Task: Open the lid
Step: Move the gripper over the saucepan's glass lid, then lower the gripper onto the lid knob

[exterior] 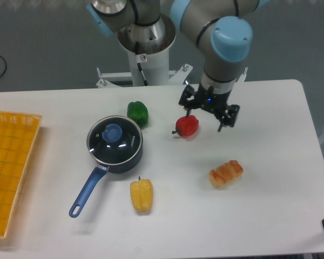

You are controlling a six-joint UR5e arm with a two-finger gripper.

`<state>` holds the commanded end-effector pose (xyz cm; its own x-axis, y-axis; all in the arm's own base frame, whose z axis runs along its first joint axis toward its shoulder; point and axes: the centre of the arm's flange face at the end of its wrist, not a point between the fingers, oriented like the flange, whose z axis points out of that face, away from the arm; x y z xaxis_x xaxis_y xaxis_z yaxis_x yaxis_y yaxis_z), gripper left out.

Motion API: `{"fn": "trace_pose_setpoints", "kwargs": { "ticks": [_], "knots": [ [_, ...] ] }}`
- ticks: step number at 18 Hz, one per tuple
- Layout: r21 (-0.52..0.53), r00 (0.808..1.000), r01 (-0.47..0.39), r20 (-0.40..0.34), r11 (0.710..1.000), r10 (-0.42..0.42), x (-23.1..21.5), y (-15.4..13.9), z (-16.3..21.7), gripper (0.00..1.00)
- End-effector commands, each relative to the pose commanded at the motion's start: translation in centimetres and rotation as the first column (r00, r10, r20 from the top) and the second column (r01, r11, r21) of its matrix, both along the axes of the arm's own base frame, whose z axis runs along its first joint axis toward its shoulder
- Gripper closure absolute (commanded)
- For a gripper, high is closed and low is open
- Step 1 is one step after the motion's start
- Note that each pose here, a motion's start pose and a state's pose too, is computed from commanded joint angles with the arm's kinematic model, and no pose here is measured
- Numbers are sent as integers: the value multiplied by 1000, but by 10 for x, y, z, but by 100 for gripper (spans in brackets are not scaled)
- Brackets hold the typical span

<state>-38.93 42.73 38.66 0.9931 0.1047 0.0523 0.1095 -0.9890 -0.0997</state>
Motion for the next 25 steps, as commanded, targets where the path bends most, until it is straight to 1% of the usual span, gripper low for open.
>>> {"fn": "trace_pose_setpoints", "kwargs": {
  "ticks": [4, 7, 10, 16, 19, 21, 25],
  "knots": [
    [-16, 1000, -9, 7, 1000, 9, 24, 23, -6, 0],
    [-22, 999, -47, 13, 999, 47, 37, 38, -12, 0],
    [-24, 998, -60, 12, 998, 61, 54, 55, -17, 0],
    [-50, 999, -29, 34, 998, 31, 95, 77, -36, 0],
    [-62, 999, 2, 42, 998, 0, 113, 84, -42, 0],
    [-71, 999, 11, 34, 997, -9, 117, 85, -43, 0],
    [-118, 998, 66, -4, 991, -67, 142, 98, -48, 0]
  ]
}}
